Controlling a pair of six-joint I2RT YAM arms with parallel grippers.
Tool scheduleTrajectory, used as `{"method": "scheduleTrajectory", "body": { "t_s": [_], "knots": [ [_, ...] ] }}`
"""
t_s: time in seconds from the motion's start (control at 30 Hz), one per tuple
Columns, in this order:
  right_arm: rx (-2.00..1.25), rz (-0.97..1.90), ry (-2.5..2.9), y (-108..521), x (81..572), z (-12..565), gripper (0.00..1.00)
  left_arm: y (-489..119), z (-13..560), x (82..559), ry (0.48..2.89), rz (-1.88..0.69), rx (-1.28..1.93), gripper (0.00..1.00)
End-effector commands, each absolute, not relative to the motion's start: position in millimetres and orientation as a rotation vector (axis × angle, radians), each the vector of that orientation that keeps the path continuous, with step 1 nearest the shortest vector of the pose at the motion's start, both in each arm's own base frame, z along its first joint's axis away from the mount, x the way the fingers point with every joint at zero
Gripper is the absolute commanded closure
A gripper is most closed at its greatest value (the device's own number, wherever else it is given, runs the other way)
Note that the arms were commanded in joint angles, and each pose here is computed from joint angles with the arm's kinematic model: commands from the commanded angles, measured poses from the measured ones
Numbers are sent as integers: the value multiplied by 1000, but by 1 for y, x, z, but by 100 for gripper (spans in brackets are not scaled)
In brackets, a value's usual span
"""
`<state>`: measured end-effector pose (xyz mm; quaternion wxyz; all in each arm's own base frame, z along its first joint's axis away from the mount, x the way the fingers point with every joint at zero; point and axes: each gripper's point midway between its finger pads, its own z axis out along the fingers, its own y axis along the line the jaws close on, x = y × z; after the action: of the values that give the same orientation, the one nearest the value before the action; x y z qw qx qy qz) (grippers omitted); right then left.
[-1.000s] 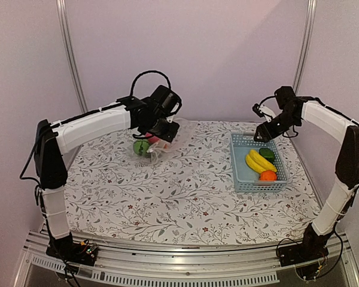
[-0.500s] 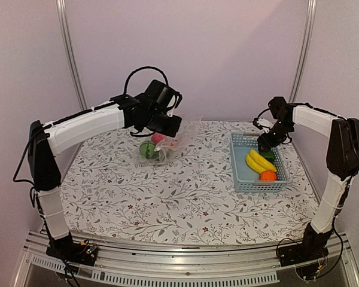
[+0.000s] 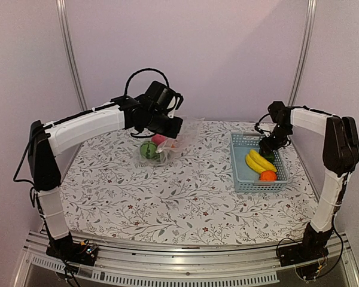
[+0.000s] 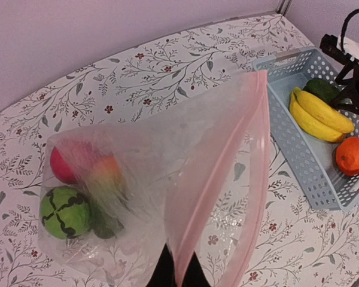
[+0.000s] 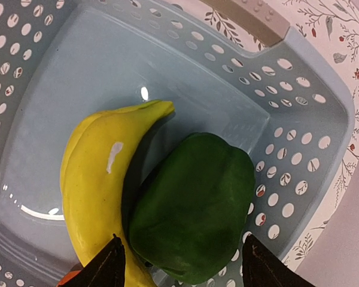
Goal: Place the food in the zip-top bag and seal the zipper
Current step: Pick up the fake vegetable from the bin.
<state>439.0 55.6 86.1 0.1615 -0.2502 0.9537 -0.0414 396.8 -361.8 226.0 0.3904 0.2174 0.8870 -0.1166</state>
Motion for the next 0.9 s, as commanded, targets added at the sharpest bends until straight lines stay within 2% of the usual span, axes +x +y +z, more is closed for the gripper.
{"method": "scheduleTrajectory", "body": {
  "t_s": [0.0, 0.33, 0.87],
  "knots": [
    [-719, -141, 2737, 53, 442, 75, 34, -364, 232, 397, 2238, -339, 535, 100],
    [-694, -161, 2786, 49, 439, 58, 33, -364, 227, 394, 2252, -347, 542, 100],
    [-666, -135, 2821, 50, 430, 49, 24, -364, 229, 398, 2240, -331, 532, 100]
  ]
}}
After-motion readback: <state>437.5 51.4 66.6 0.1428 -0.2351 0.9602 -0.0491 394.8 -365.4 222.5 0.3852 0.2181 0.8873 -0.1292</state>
